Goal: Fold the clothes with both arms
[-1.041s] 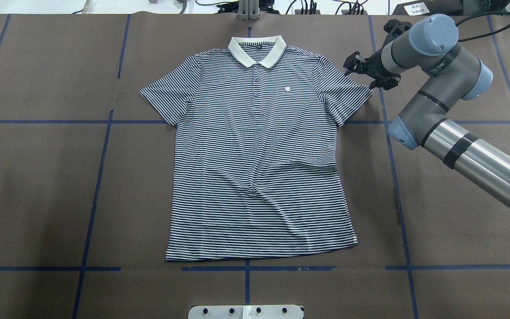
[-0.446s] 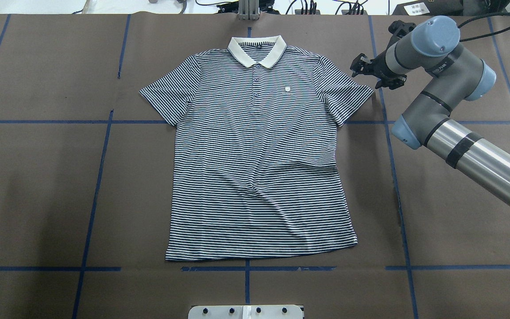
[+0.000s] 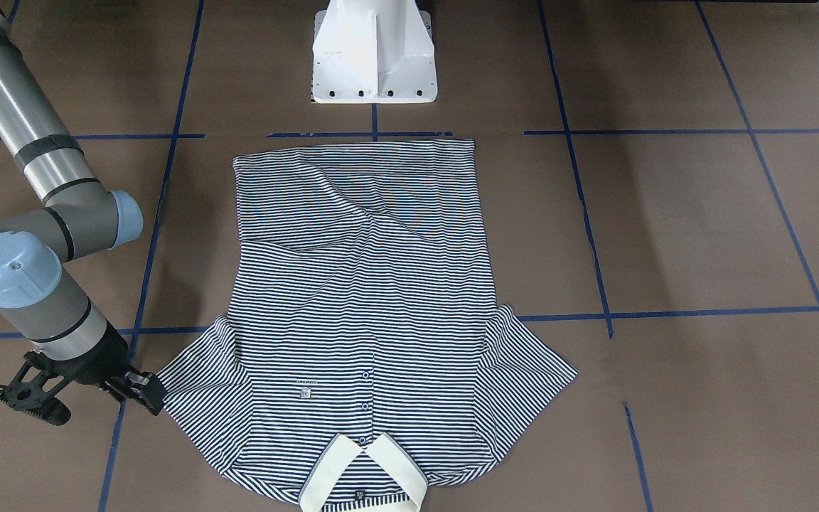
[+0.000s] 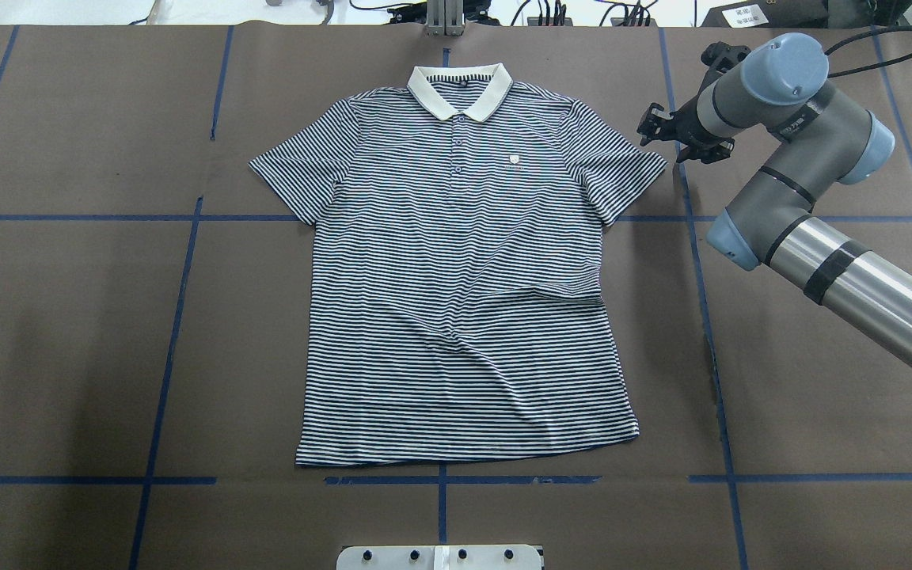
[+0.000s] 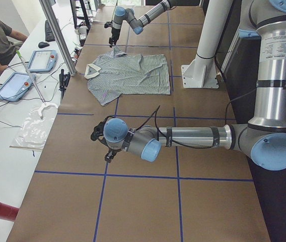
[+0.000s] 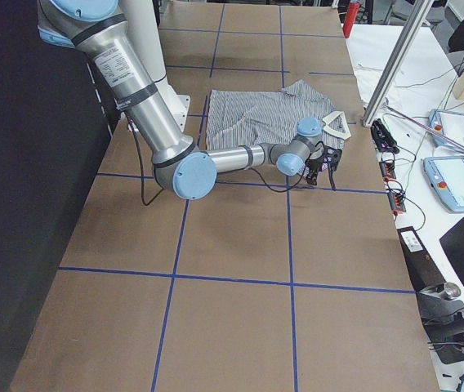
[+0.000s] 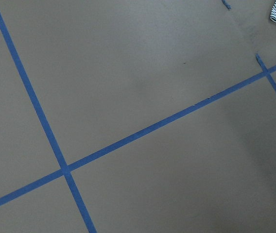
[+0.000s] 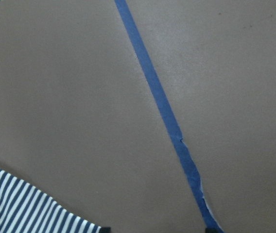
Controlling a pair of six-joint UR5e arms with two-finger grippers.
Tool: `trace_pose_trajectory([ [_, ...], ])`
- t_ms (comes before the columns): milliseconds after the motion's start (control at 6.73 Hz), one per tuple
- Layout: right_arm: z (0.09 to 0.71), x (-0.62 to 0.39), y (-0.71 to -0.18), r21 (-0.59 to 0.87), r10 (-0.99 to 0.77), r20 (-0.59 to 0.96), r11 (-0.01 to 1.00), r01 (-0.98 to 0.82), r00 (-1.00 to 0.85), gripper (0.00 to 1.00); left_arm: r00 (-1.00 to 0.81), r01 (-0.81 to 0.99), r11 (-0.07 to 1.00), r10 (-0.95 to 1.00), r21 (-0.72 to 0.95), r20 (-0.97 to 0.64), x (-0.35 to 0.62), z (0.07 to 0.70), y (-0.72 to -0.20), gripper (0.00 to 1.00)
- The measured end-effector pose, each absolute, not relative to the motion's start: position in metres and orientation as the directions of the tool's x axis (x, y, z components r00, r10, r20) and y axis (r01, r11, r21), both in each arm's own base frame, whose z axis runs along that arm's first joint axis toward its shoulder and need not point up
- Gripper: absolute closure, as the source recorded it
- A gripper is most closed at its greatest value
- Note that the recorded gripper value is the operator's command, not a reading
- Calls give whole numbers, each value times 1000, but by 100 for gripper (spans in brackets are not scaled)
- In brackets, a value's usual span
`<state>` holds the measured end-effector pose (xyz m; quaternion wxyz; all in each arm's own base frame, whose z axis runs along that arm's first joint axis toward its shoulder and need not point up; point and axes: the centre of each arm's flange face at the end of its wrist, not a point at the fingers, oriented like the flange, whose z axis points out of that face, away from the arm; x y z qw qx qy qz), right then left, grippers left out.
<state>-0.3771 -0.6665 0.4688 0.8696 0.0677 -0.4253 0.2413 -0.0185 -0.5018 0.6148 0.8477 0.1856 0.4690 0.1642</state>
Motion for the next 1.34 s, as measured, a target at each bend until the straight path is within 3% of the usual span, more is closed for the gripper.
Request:
trace_pose_trajectory([
  [149, 472, -376, -665, -90, 364, 770, 875, -476, 524, 92, 506, -103, 878, 450, 467, -735, -18, 614, -502, 0],
  [297, 473, -377, -664, -92, 366, 770, 875, -475, 524, 100, 506, -102, 878, 450, 468, -735, -18, 614, -502, 0],
  [892, 455, -385, -656, -91, 348, 788, 882, -462, 508, 100, 507, -92, 882, 441, 463, -740, -19, 608, -502, 0],
  [1338, 376, -427, -641, -103, 341, 799, 889, -445, 495, 100, 492, -79, 886, 433, 457, -755, -18, 601, -502, 0],
])
